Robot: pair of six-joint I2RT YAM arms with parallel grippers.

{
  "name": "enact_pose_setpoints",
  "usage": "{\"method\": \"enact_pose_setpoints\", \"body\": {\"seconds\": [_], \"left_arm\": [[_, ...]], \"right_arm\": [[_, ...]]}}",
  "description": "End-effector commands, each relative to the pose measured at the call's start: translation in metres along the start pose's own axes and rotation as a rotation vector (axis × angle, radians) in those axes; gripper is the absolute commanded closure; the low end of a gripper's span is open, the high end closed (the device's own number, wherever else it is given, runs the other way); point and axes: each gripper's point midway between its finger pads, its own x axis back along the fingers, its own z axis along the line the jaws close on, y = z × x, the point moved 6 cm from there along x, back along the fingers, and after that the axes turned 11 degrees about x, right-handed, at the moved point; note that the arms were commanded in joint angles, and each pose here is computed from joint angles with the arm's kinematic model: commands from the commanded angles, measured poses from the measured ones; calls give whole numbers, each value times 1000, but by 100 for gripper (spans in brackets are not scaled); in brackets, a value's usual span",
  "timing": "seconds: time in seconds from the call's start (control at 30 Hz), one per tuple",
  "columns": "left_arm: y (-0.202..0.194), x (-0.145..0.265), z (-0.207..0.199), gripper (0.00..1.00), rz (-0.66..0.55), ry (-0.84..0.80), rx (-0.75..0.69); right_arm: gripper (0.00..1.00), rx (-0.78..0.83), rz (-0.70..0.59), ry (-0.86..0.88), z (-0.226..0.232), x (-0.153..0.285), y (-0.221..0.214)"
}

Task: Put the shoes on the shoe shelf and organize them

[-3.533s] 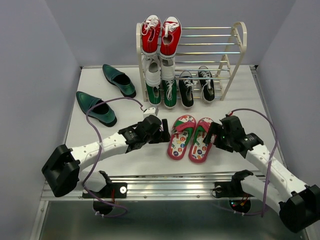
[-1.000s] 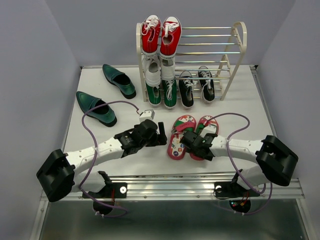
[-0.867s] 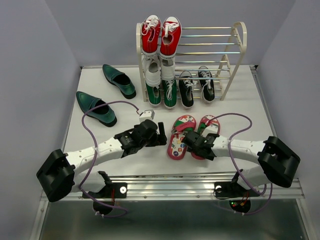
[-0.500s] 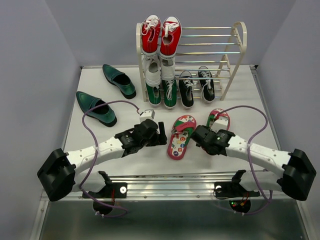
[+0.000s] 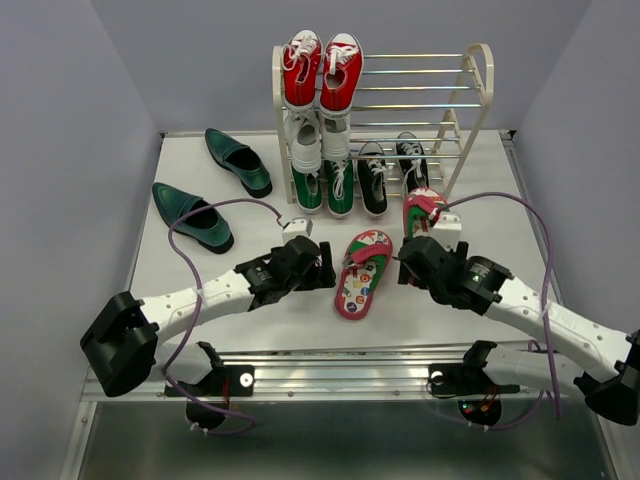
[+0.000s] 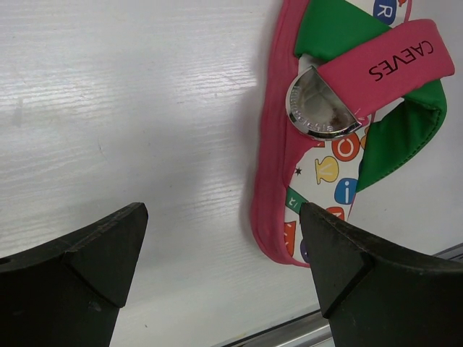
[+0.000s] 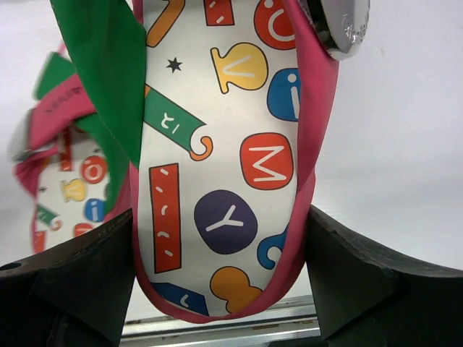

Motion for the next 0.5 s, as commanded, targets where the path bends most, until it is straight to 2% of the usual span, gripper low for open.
{"method": "enact_pose_setpoints", "body": {"seconds": [0.0, 0.1, 0.47], "left_arm": [[12, 5, -13, 1, -46, -26, 1], [14, 4, -13, 1, -56, -24, -3], [17, 3, -18, 1, -60, -33, -15]], "right_arm": [[99, 16, -187, 153, 3, 33, 58], [99, 49, -206, 182, 5, 42, 70], [99, 71, -297, 30, 36, 26, 136]]}}
